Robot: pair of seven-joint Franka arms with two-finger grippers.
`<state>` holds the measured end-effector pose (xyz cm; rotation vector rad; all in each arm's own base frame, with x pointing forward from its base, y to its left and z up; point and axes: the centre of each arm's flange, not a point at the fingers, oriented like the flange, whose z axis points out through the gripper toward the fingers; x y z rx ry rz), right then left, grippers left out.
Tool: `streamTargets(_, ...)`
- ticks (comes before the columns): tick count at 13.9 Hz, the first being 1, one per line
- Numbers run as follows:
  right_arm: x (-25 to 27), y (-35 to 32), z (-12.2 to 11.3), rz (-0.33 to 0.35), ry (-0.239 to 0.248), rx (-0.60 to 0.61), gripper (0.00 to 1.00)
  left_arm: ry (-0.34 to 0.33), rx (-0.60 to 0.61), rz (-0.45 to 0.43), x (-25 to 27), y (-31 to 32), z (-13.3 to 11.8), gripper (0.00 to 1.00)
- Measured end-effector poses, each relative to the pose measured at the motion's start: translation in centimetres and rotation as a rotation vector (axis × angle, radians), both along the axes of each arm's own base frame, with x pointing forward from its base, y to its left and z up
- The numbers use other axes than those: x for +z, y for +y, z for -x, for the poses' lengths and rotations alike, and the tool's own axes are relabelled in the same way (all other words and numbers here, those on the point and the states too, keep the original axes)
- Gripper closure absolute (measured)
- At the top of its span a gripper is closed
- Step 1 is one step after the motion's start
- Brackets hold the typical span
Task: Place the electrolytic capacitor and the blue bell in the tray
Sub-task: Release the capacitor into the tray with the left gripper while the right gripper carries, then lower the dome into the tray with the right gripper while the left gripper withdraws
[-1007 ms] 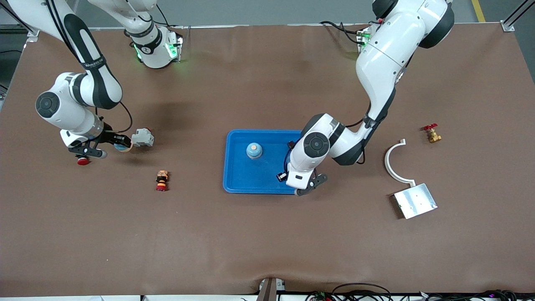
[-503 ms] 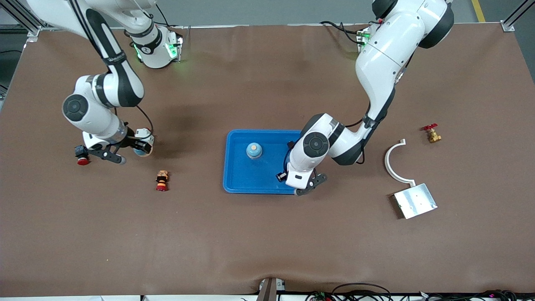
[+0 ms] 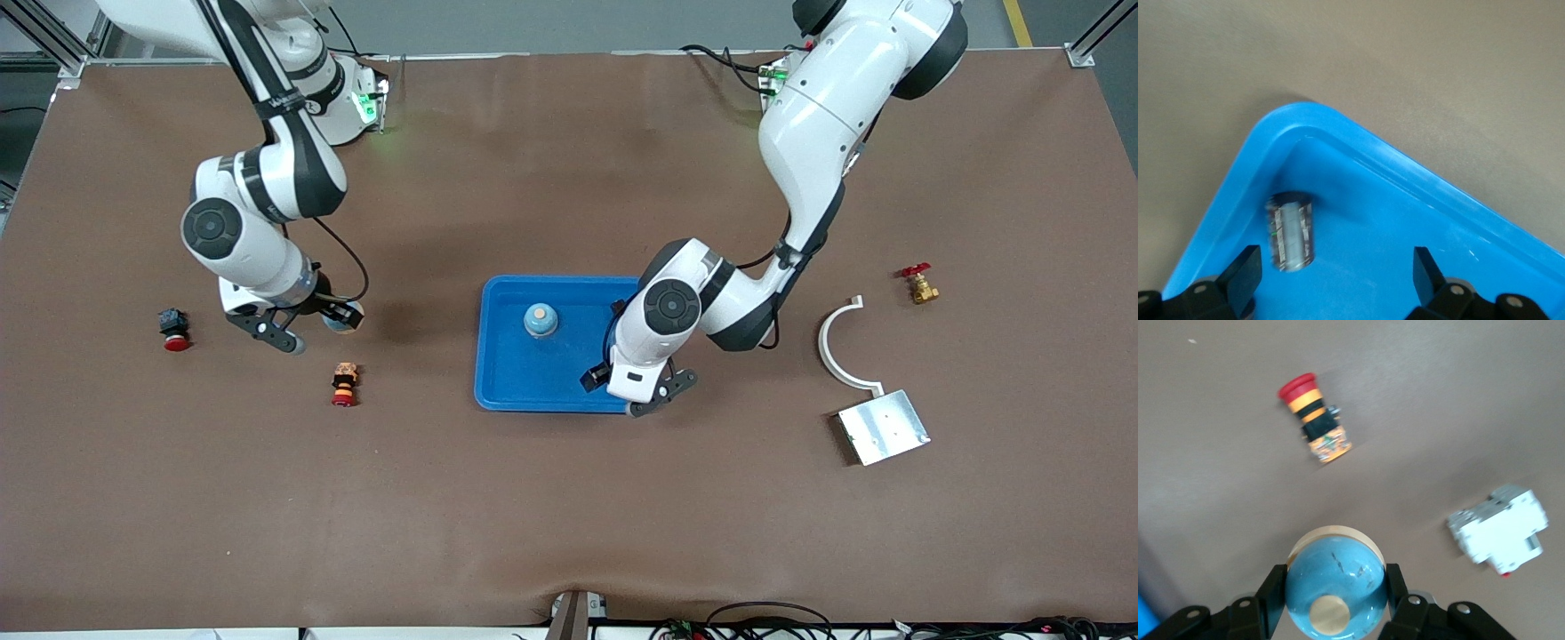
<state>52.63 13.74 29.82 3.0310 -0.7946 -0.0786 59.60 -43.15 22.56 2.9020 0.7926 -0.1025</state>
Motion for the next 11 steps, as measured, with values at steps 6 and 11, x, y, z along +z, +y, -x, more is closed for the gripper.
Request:
streamTargets(6, 1.5, 6.7, 0.1, -0.031, -0.031, -0.141, 0.36, 0.000, 0.003, -0.070, 13.7, 2.5, 0.1, 0.00)
streamTargets(11, 1.9, 12.8, -0.8, -0.059, -0.050, -0.235, 0.36, 0.161, -0.108, -0.065, 25.0, 10.6, 1.9, 0.00)
